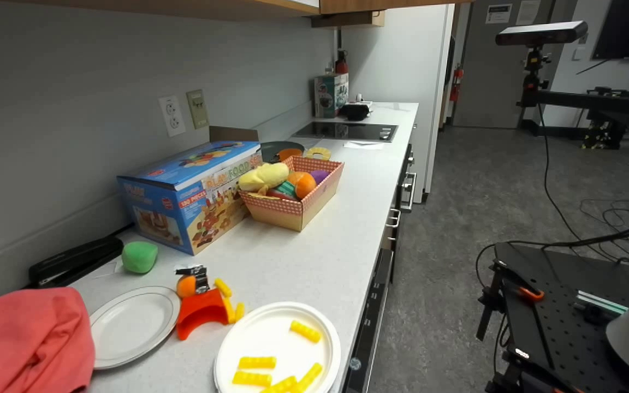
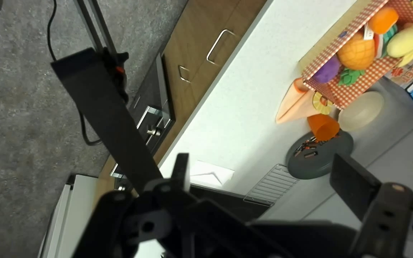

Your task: Close the top cabinet drawer door on the right

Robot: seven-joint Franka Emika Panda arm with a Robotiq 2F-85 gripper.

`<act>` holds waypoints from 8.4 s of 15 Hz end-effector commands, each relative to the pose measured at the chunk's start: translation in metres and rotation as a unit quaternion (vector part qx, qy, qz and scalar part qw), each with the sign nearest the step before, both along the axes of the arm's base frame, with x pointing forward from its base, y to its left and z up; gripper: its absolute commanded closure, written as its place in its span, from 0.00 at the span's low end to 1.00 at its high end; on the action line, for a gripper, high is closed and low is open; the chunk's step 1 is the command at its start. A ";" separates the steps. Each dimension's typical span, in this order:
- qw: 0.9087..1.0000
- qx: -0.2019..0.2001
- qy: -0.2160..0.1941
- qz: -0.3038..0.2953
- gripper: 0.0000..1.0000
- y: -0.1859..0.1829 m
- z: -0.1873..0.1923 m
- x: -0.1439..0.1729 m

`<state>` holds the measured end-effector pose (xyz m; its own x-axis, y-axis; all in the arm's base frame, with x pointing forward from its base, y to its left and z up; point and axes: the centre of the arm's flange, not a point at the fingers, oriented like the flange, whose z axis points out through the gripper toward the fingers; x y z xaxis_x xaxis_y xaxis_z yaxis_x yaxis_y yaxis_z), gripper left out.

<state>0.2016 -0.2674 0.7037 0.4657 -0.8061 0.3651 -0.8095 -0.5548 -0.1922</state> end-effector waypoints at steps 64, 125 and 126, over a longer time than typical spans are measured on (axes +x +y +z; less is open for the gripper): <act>0.925 -0.254 -0.172 0.224 0.00 -0.256 0.008 0.007; 0.853 -0.235 -0.207 0.418 0.00 0.020 0.198 0.065; 0.857 -0.242 -0.207 0.406 0.00 0.012 0.195 0.074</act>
